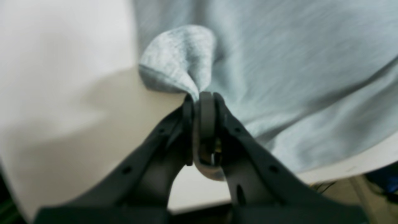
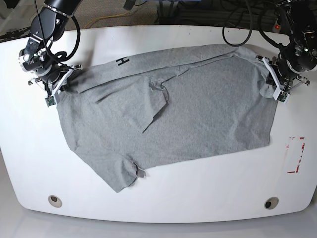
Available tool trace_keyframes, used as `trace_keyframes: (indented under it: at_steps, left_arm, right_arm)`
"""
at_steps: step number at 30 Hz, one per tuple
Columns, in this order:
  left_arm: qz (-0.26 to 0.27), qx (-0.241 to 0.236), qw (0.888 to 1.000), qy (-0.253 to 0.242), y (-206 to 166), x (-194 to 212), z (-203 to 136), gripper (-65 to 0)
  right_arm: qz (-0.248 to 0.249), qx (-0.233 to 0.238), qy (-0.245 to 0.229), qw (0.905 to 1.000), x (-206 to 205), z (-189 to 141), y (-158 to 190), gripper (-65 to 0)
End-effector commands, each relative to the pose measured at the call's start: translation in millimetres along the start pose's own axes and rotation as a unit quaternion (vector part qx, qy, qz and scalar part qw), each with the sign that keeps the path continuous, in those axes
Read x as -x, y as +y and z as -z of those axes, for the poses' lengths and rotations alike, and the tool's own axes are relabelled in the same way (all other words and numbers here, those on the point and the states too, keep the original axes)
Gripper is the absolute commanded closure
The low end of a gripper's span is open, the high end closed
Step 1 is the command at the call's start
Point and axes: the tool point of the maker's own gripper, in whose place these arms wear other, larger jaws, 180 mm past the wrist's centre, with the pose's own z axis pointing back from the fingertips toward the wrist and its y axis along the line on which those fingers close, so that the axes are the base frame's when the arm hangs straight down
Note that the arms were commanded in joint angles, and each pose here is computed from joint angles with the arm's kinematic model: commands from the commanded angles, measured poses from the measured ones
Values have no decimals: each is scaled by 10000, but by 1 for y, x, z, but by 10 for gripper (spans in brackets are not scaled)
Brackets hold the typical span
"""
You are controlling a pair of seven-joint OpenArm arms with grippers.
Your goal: Fold the T-shirt properly
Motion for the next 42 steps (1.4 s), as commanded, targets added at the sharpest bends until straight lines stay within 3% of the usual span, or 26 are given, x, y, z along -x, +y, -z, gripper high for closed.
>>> trace_keyframes:
  at_steps: [1, 11, 16, 24, 32, 36, 42]
  left_arm:
    - [-88, -128, 9979, -634, 7, -40, -4, -8]
    - [-643, -587, 9831, -1609, 44, -127, -24, -8]
    - [-670, -800, 9764, -1892, 63, -166, -45, -8]
    - [-523, -1285, 9519, -2733, 99, -227, -97, -8]
    - [-572, -2103, 9156, -3380, 142, -276, -169, -8]
    - [-569, -2381, 8918, -3804, 157, -296, -210, -8]
    - [-445, -2650, 8689, -4157, 188, -337, -271, -10]
  right_arm:
    - [-63, 137, -463, 9988, -37, -4, -14, 0]
    - [-30, 326, -1200, 9922, -126, -6, -53, 0]
    - [-437, 383, -1474, 9874, -182, -14, -66, 0]
    - [-859, 584, -2206, 9698, -271, -52, -76, 0]
    - [-1504, 895, -3043, 9364, -367, -120, -70, 0]
    - [-1812, 1173, -3290, 9193, -404, -161, -69, 0]
    - [-2259, 1536, -3845, 8818, -461, -235, -54, 0]
